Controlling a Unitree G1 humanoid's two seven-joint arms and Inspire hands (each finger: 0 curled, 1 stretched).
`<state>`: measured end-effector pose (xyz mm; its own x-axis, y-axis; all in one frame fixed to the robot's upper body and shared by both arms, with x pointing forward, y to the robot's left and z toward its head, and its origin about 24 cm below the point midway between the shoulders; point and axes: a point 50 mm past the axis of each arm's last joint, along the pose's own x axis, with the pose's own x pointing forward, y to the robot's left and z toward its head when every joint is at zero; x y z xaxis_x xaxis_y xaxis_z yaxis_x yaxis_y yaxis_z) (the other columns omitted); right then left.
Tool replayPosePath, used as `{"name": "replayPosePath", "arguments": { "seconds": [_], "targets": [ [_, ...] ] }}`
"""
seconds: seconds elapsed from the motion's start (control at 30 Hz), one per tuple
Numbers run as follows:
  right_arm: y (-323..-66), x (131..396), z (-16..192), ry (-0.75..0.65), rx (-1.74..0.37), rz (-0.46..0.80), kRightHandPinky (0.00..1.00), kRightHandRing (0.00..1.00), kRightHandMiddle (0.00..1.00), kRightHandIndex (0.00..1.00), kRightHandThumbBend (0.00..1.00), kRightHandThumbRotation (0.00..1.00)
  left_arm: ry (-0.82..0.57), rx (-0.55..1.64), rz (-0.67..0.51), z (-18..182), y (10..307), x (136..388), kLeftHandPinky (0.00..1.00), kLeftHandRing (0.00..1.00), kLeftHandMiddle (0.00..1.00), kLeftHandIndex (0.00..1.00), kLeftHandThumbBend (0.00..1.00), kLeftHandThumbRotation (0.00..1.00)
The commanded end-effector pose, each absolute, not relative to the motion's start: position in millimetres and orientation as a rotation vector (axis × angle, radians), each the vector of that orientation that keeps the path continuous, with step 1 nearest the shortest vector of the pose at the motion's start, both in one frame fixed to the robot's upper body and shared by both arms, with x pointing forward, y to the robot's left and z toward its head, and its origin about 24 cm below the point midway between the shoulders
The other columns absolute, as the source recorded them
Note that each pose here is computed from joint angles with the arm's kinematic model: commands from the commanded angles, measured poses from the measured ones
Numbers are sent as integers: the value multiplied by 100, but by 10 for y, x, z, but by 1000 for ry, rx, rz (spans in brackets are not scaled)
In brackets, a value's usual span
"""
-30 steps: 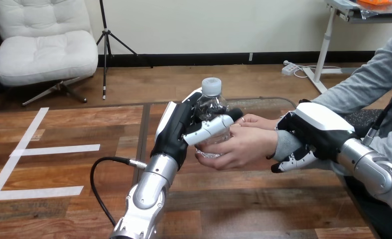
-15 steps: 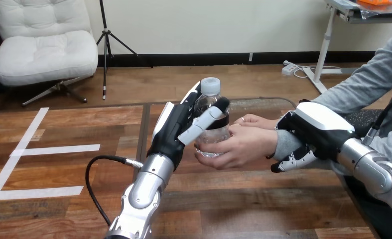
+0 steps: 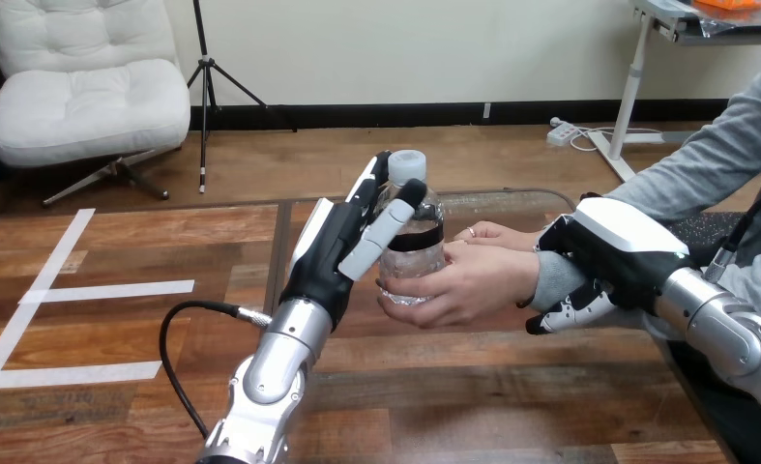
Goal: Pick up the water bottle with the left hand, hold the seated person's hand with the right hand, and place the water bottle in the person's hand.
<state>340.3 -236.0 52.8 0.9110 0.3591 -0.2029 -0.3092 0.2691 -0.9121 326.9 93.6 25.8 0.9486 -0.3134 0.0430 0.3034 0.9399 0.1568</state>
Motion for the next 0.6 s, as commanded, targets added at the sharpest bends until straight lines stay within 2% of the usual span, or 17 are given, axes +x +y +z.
{"name": "replayPosePath", "arguments": {
  "seconds": [0.0, 0.57],
  "targets": [
    [-2275, 3570, 922, -222, -1172, 352, 16, 20, 26, 26, 69, 0, -152, 154, -297, 492, 1010, 3380, 99, 98, 100, 100, 100, 96],
    [-2281, 3568, 924, -218, -1167, 352, 17, 21, 27, 27, 69, 0, -164, 105, -212, 505, 1307, 3343, 100, 98, 98, 98, 100, 100]
  ]
}}
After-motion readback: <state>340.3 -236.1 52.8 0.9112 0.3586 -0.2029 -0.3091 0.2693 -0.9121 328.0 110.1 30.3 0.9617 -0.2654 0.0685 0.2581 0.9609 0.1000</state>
